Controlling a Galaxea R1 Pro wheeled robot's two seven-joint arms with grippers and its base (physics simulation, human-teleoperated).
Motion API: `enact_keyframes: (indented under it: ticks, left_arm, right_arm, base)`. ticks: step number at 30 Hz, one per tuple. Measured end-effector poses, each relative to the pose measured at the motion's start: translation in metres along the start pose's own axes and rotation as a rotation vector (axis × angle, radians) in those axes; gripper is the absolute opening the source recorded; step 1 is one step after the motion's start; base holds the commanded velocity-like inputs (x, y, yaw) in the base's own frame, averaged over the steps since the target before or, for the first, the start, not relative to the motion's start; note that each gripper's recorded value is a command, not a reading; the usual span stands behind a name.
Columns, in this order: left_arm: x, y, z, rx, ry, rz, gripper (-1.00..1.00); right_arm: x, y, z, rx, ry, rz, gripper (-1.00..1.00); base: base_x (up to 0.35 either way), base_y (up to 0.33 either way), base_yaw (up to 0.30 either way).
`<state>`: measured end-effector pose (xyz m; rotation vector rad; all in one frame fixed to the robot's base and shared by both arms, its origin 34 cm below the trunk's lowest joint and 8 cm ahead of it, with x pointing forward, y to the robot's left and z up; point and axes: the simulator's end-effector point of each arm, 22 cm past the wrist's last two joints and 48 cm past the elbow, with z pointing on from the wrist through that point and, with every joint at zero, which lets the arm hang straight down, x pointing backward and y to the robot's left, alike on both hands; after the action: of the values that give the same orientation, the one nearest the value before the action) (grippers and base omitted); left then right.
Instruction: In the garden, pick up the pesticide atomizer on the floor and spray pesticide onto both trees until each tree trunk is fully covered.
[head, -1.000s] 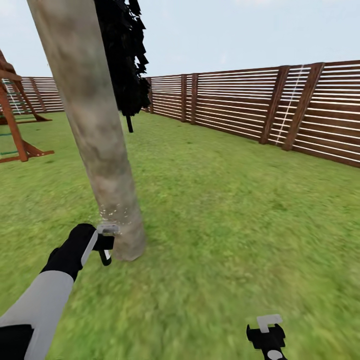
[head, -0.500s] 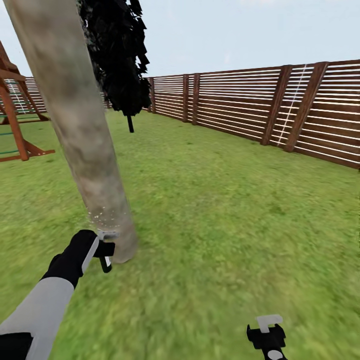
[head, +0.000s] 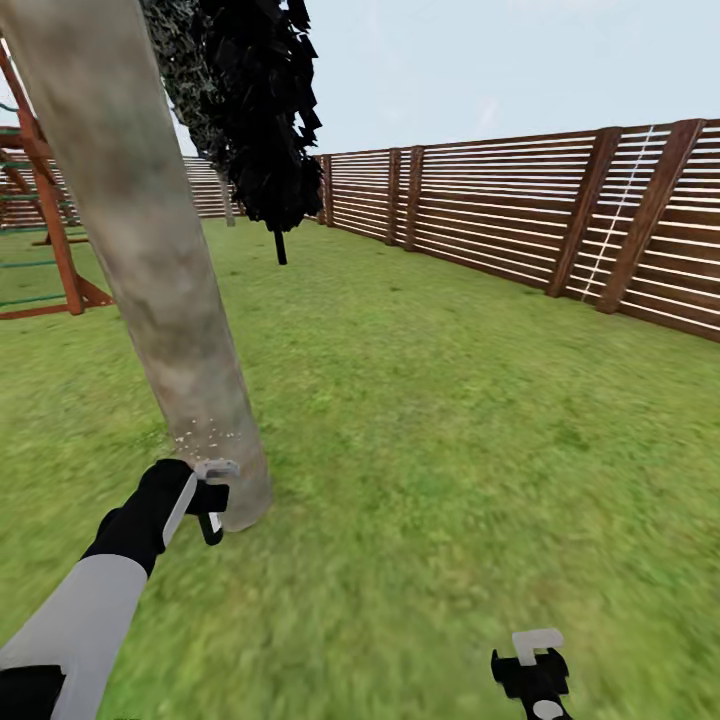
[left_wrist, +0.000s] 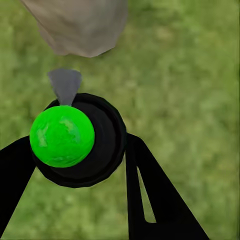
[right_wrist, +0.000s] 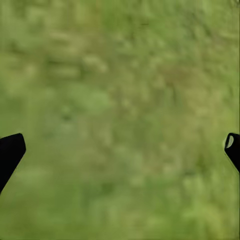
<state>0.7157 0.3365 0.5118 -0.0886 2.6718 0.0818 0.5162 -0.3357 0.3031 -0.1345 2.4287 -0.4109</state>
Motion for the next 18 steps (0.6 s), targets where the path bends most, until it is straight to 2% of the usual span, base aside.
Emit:
enact_keyframes:
  ticks: [5,11,15,18]
  left_arm:
    - [0.004,0.0,0.002,0.0,0.008,0.0,-1.0]
    - [0.021,0.0,0.008,0.0,0.032,0.002,-1.0]
    - [0.053,0.014,0.018,-0.022,0.075,0.002,-1.0]
    - [0.059,0.026,0.019,-0.036,0.084,-0.004,-1.0]
  right_arm:
    - [0.0,0.0,0.0,0.0,0.0,0.0,1.0]
    - [0.0,0.0,0.0,0.0,0.0,0.0,1.0]
    - [0.0,0.0,0.0,0.0,0.0,0.0,1.0]
    - [0.0,0.0,0.0,-0.001,0.0,0.0,1.0]
  base:
    - [0.163,-0.246,0.267]
    - [0.031,-0.268,0.04]
    - [0.071,-0.268,0.043]
    - [0.214,-0.211,0.242]
